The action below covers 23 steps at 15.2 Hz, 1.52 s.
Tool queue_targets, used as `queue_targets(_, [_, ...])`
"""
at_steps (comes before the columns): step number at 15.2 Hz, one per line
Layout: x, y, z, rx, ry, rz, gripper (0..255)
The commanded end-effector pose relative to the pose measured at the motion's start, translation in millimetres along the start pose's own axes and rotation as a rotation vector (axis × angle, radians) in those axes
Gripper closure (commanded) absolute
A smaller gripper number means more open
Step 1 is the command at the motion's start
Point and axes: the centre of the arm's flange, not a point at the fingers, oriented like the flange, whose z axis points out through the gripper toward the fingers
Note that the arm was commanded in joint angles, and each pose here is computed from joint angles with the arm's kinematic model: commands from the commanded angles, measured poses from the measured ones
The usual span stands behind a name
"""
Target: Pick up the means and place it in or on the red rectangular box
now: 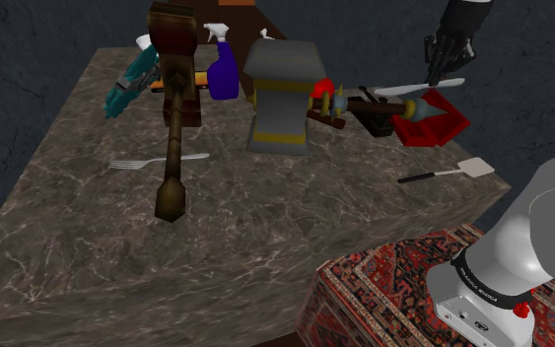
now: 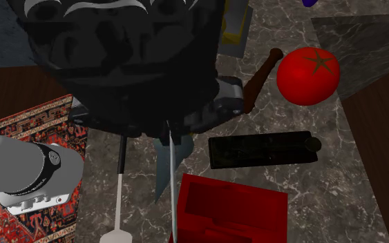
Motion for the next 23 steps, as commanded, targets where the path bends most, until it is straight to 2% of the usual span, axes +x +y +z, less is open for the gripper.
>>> queue_targets(1, [-24.8,14.1,0.1,0.0,-0.001,-0.001,255])
queue_targets(12, [-154.6,78.7,-3.7,0.0,-0.001,-0.001,255])
queue_targets(23, [-151.7,78.8,54.3,0.0,-0.001,-0.001,255])
